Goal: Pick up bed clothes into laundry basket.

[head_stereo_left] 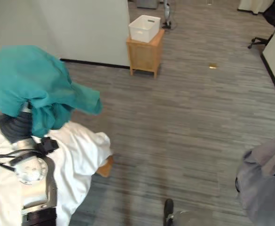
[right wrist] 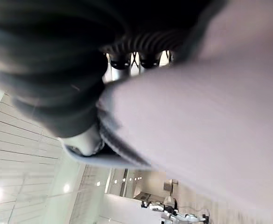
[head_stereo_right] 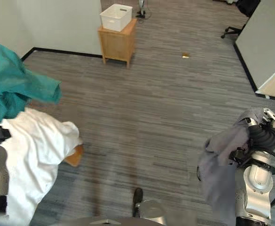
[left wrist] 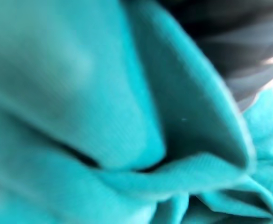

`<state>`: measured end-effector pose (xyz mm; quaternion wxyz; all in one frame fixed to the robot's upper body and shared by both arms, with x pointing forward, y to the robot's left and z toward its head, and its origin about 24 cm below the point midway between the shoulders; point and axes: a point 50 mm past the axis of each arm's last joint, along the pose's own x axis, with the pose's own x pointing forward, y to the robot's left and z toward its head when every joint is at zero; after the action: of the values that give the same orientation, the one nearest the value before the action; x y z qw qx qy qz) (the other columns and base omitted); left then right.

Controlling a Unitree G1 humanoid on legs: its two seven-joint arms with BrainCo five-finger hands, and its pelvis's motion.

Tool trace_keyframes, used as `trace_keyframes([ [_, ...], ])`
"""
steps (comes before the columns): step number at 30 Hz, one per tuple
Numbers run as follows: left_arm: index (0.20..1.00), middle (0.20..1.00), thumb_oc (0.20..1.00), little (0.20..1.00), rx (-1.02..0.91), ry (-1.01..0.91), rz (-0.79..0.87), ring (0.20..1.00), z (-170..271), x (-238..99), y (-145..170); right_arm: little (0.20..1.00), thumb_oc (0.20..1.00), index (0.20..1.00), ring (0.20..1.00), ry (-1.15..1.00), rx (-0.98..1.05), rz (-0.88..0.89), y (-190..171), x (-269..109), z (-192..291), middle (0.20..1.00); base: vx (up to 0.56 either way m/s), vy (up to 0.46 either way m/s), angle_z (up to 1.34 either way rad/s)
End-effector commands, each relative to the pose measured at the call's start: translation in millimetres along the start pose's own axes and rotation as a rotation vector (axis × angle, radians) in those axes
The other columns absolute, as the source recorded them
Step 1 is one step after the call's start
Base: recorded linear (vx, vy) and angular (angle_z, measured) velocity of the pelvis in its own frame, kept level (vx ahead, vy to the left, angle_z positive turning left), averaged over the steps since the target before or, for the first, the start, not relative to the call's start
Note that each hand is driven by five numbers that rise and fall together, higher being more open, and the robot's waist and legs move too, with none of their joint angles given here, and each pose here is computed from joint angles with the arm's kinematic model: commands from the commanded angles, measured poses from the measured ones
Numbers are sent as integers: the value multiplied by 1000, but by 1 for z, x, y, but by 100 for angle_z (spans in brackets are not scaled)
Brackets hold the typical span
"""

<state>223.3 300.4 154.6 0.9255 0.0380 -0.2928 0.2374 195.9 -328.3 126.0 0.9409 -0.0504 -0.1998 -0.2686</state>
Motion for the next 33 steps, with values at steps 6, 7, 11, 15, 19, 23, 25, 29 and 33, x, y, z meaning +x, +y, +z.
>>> trace_keyframes([
  [6,200,200,200,200,-57,-2,-127,200,3,-1,-14,200,200,200,200,-274,68,106,25,29,51,200,96,14,-36],
  [7,200,200,200,200,-65,-6,-125,200,4,0,-15,200,200,200,200,-276,68,113,27,29,51,200,109,53,-40],
  [11,200,200,200,200,-71,-34,-121,200,9,3,-16,200,200,200,200,-266,64,118,30,28,49,200,71,69,-24],
  [15,200,200,200,200,-47,-50,-92,200,10,7,-13,200,200,200,200,-237,87,135,37,19,42,200,142,151,-7],
  [19,200,200,200,200,-10,-58,-24,200,12,5,0,200,200,200,200,-225,100,149,45,18,39,200,129,106,7],
  [23,200,200,200,200,27,-86,24,200,18,9,11,200,200,200,200,-212,105,164,47,15,38,200,144,103,-1],
  [25,200,200,200,200,44,-133,25,200,28,17,11,200,200,200,200,-200,106,187,51,10,37,200,108,172,7],
  [29,200,200,200,200,40,-158,10,200,31,19,6,200,200,200,200,-163,96,178,49,5,28,200,193,98,-16],
  [33,200,200,200,200,-11,-191,8,200,34,24,-1,200,200,200,200,-148,104,156,44,3,25,200,448,-130,8],
])
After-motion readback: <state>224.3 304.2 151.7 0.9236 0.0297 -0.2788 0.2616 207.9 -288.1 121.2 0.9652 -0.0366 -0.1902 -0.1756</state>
